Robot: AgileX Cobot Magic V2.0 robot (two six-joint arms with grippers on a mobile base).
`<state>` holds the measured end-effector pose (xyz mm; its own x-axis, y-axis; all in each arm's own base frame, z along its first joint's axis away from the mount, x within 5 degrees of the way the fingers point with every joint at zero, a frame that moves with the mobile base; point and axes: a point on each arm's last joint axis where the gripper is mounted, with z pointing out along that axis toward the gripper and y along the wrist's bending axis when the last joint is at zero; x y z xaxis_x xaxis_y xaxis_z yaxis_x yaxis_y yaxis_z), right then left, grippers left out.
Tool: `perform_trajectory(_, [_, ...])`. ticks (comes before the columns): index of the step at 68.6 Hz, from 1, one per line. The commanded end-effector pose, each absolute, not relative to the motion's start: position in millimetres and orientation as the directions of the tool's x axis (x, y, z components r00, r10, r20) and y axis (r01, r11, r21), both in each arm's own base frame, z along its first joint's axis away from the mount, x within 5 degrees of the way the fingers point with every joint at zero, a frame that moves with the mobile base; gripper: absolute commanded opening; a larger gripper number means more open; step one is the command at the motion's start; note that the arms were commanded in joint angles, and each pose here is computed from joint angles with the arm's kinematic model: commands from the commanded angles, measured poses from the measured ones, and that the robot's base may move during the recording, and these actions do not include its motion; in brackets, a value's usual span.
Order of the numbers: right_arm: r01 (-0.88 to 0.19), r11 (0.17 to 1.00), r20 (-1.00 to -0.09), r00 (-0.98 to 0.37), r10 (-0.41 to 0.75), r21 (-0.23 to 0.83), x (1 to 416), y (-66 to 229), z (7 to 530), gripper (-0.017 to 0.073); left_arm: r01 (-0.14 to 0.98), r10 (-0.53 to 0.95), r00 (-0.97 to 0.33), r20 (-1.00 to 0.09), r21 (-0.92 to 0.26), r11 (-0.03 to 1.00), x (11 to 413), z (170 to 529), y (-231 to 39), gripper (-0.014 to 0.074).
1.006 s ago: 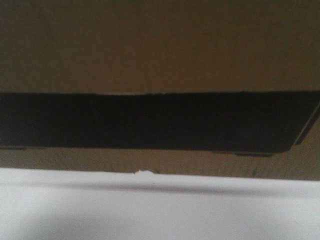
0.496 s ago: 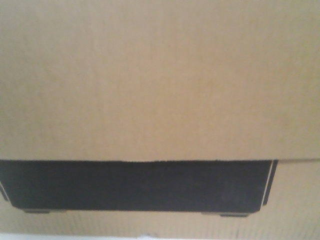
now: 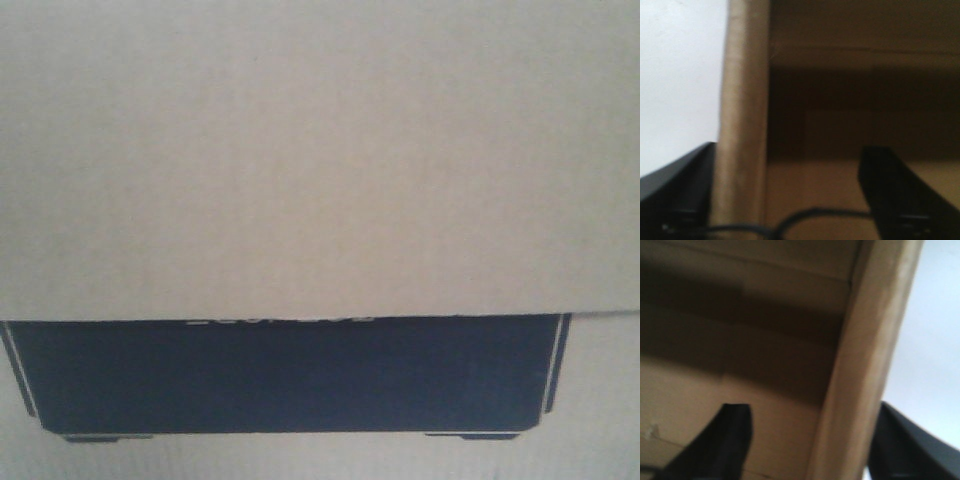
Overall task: Grab box from left shelf to table start
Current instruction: 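Open both grippers and release the box walls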
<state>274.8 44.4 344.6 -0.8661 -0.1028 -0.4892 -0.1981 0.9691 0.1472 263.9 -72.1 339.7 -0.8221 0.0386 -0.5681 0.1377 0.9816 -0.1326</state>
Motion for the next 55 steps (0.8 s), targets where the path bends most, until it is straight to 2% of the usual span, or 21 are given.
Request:
perform_trajectory(1, [-0.221, 0.96, -0.594, -0.8, -0.077, 0.174, 272.3, 48.4, 368.8, 0.0628, 0.165, 0.006, -0.747, -0.665, -0.177, 0.97, 263.4, 361.7, -76.9, 0.0548])
perform_trajectory(12, [-0.223, 0.963, -0.607, -0.79, -0.086, 0.154, 269.6, 46.7, 374.0, 0.0627, 0.17, 0.006, -0.74, -0.673, -0.177, 0.969, 262.8, 373.4, -76.9, 0.0552])
perform_trajectory(27, [-0.198, 0.979, -0.65, -0.751, -0.119, 0.05, 258.6, 36.5, 402.4, 0.0627, 0.184, 0.047, -0.708, -0.705, -0.119, 0.976, 255.7, 407.8, -71.3, 0.0552])
perform_trajectory(37, [-0.179, 0.984, -0.712, -0.691, -0.128, -0.003, 241.1, 30.3, 432.8, 0.0627, 0.19, 0.056, -0.649, -0.759, -0.09, 0.978, 235.0, 440.7, -63.4, 0.0552])
perform_trajectory(43, [-0.176, 0.984, -0.755, -0.644, -0.124, -0.012, 221.3, 27.7, 450.5, 0.0622, 0.211, 0.069, -0.583, -0.81, -0.068, 0.975, 209.0, 460.1, -56.0, 0.0551])
perform_trajectory(51, [-0.175, 0.984, -0.804, -0.583, -0.117, -0.017, 188.8, 24.3, 465.7, 0.0556, 0.201, 0.081, -0.503, -0.861, -0.026, 0.979, 173.9, 473.8, -43.0, 0.0517])
perform_trajectory(55, [-0.174, 0.985, -0.832, -0.544, -0.113, -0.02, 167.7, 22.0, 470.7, 0.0472, 0.19, 0.081, -0.442, -0.894, -0.005, 0.982, 149.8, 478.3, -34.4, 0.0468])
